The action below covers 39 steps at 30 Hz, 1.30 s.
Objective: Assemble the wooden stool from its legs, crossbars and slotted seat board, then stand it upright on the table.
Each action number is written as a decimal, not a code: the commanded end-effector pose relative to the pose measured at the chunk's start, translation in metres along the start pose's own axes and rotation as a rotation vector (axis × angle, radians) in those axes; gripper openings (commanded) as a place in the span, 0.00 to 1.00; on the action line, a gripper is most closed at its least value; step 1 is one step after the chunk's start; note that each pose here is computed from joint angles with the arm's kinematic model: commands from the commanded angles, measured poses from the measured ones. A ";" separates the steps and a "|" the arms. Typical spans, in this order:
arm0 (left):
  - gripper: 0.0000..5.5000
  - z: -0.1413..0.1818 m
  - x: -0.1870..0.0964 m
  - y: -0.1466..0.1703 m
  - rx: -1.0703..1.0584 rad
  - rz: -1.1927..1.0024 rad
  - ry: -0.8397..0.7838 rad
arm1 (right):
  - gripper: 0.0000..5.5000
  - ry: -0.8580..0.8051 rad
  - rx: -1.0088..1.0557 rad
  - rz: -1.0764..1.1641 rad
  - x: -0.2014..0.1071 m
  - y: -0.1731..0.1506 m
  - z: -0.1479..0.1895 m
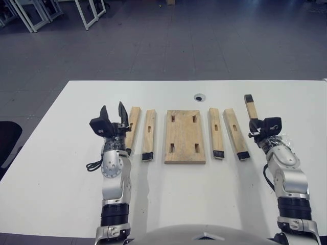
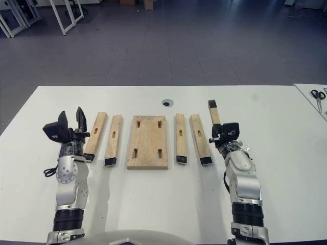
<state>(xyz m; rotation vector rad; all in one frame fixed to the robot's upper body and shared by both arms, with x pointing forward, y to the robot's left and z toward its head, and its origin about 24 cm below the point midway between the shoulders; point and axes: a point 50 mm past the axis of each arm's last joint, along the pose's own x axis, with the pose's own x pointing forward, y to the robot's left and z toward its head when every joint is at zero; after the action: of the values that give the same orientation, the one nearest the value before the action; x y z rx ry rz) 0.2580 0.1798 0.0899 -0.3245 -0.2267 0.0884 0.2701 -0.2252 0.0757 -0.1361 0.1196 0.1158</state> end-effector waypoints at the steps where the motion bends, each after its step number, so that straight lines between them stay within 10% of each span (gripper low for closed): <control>1: 0.51 0.014 0.006 -0.041 -0.298 -0.277 0.197 | 0.24 -0.178 -0.058 0.237 0.001 0.030 0.040; 15: 0.51 0.031 -0.025 -0.091 -0.837 -0.637 0.436 | 0.24 -0.339 -0.125 0.759 -0.033 0.104 0.058; 25: 0.51 0.030 -0.022 -0.088 -0.778 -0.617 0.447 | 0.23 -0.314 -0.192 0.816 -0.039 0.109 0.051; 39: 0.12 0.007 -0.020 -0.070 -0.546 -0.509 0.444 | 0.23 -0.280 -0.263 0.820 -0.041 0.109 0.047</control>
<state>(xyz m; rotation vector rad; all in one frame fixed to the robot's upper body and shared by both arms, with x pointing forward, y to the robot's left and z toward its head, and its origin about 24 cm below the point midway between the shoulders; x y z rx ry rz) 0.2380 0.1057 0.1227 -0.8213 0.0995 -0.6201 0.2238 -0.1171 0.1114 -0.2992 -0.1217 0.9424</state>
